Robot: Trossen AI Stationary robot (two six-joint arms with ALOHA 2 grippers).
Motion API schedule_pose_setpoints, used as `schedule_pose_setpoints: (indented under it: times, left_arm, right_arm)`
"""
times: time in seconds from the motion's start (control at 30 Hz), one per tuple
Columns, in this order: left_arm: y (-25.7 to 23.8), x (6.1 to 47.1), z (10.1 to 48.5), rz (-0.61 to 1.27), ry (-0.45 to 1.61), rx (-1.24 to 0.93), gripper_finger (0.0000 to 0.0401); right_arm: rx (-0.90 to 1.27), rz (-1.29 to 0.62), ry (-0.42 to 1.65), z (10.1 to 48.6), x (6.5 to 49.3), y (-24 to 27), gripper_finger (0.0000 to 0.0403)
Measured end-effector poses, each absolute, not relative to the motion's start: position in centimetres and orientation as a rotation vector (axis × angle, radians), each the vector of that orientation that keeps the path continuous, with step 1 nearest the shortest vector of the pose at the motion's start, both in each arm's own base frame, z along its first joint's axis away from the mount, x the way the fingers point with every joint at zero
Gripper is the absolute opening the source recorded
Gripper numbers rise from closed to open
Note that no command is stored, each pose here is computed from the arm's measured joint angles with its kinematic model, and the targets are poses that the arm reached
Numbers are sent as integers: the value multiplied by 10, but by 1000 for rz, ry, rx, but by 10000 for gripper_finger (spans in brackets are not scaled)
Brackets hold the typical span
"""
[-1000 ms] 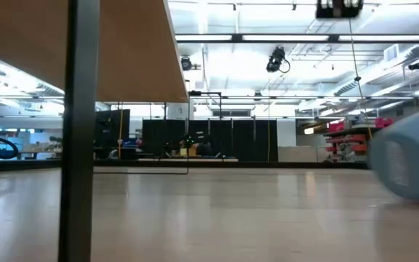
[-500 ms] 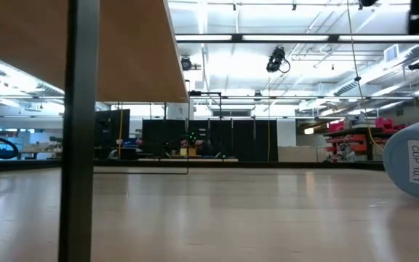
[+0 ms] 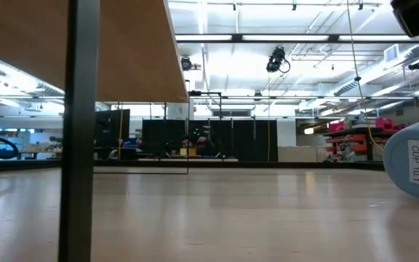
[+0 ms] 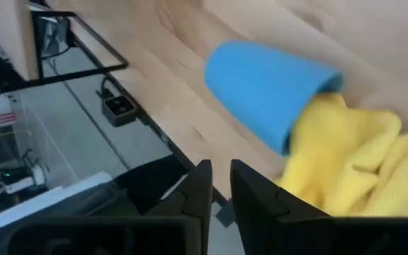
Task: Stack small to large cups/mugs on shelf
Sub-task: Move the light blue cup
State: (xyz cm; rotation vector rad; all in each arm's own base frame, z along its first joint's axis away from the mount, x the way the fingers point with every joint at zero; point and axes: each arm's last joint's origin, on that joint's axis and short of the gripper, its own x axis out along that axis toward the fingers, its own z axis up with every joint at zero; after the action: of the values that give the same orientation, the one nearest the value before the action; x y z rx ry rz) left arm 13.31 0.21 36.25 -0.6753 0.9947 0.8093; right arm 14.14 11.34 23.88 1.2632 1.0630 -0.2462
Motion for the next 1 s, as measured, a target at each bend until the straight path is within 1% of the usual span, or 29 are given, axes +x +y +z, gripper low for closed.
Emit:
schedule_pose_setpoints:
  times: [0.2, 0.5, 0.73, 1.0]
  left_arm:
    - [2, 133, 363, 808, 995, -674, 40]
    - [2, 134, 363, 805, 988, -677, 44]
    - [2, 134, 363, 806, 986, -680, 42]
    - [2, 134, 363, 805, 985, -680, 45]
  right_arm:
    - [1345, -194, 1026, 213, 139, 119, 53]
    - [1353, -265, 1060, 185, 132, 114, 45]
    - [1372, -252, 1051, 175, 131, 113, 45]
    - [1382, -229, 1039, 174, 132, 113, 45]
